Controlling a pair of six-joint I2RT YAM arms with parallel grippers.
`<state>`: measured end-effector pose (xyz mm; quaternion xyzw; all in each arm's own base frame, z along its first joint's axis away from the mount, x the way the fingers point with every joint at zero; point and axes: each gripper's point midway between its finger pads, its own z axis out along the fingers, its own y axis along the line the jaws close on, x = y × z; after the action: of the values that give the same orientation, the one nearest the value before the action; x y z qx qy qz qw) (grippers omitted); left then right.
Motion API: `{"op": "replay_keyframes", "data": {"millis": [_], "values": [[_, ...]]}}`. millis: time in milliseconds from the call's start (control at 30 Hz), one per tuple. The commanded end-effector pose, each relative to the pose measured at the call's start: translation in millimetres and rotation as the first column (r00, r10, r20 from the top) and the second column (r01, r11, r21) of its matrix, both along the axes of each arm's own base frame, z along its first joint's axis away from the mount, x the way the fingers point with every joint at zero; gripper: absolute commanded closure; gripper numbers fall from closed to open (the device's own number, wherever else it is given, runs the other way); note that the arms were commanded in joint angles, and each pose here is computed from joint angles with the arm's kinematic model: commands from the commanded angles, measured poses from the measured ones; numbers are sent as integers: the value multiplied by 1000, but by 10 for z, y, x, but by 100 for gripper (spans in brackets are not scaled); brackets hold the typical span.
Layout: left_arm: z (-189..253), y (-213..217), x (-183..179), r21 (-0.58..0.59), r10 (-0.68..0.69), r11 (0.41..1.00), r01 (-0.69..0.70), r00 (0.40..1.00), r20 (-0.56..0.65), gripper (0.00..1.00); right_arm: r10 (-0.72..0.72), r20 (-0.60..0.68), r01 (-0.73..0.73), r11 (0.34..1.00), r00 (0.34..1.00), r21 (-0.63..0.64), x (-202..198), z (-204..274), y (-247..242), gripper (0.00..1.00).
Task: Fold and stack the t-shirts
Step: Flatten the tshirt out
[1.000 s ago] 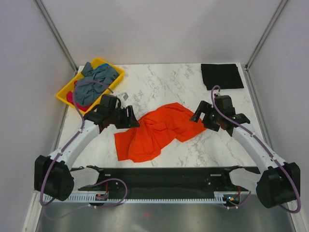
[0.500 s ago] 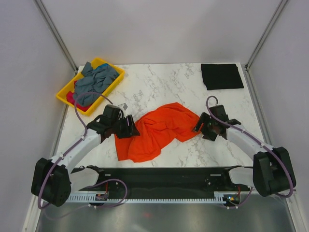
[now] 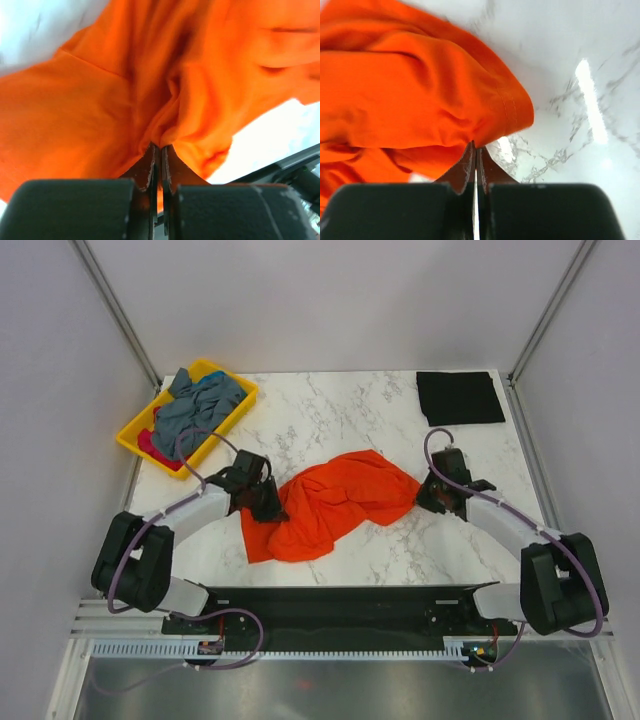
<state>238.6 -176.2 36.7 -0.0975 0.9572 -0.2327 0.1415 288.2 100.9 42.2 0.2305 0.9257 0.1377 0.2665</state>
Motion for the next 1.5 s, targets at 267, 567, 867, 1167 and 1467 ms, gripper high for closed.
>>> {"op": "replay_keyframes", "data": {"millis": [267, 567, 867, 1167, 1467], "values": [[1772, 57, 606, 120, -136, 988, 94, 901, 411, 98, -94, 442, 163, 979, 892, -120, -163, 2432, -580, 100], [2029, 165, 484, 159, -182, 980, 122, 870, 459, 98, -97, 493, 164, 982, 865, -95, -204, 2722, -583, 100], [948, 62, 1621, 294, -217, 944, 150, 953, 212, 90, -46, 283, 124, 956, 958, -266, 470, 1455, -555, 100], [1331, 285, 1934, 444, -136, 896, 15, 961, 242, 54, -117, 137, 154, 942, 984, -299, 742, 953, -736, 64], [671, -107, 551, 11, -133, 991, 134, 968, 215, 54, -49, 142, 65, 992, 989, -106, 626, 973, -371, 55]]}}
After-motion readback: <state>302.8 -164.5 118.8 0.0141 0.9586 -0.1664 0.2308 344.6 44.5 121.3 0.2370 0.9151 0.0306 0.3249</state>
